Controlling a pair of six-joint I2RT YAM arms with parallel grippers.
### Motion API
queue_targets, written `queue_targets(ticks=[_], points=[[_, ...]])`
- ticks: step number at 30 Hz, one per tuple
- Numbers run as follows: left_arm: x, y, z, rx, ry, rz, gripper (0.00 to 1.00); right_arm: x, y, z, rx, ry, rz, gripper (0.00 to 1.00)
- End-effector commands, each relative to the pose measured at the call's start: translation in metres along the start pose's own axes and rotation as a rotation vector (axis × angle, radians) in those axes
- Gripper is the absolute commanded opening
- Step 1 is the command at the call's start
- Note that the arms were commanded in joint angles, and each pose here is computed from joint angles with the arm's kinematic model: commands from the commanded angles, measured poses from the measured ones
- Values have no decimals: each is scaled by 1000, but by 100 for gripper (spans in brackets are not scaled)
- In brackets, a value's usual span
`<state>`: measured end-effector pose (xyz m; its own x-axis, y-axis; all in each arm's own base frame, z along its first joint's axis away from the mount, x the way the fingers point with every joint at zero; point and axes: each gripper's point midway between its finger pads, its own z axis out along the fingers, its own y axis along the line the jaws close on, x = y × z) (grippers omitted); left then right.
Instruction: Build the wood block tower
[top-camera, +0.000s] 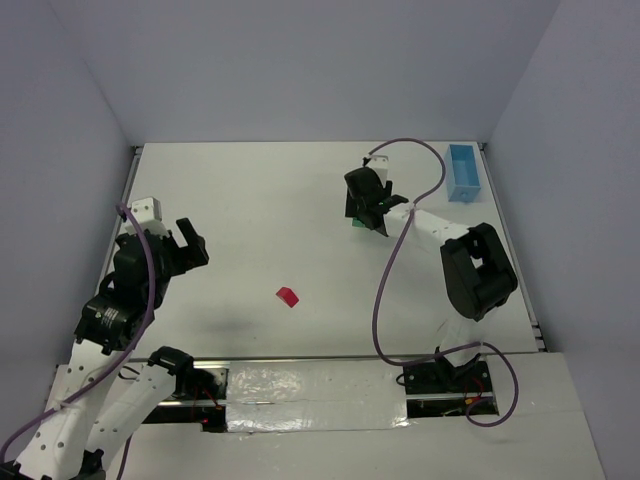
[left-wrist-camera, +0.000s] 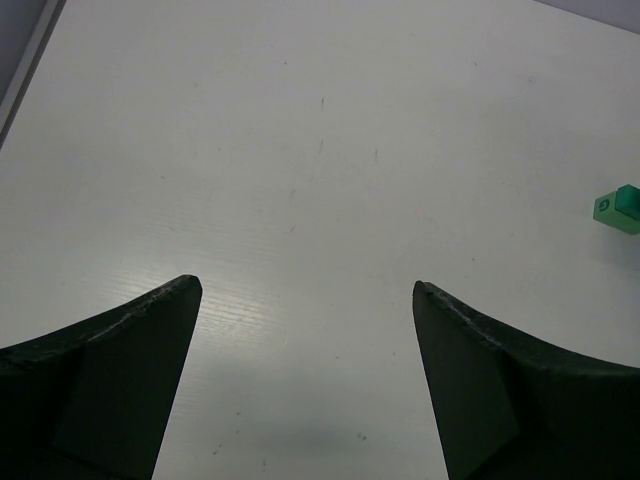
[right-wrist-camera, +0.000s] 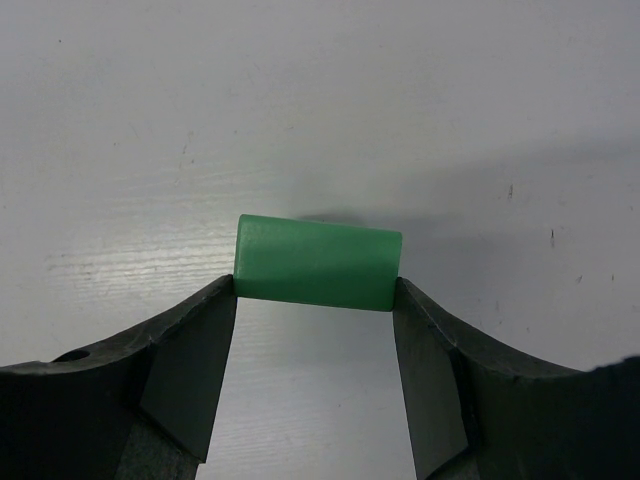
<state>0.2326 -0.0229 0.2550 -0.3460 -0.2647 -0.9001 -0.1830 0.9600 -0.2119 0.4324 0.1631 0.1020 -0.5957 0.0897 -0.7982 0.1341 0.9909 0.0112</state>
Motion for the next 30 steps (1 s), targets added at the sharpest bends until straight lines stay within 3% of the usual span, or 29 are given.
queue_targets(ticks=[1,10,30], points=[[-8,-6,2,24,-29,7,100,-21,5,0,-2,-36,3,21],[-7,-6,2,29,-27,10,99,-22,5,4,-6,-30,-13,29],[-6,-7,3,30,-22,12,100,-11,1,10,-8,1,-27,33]])
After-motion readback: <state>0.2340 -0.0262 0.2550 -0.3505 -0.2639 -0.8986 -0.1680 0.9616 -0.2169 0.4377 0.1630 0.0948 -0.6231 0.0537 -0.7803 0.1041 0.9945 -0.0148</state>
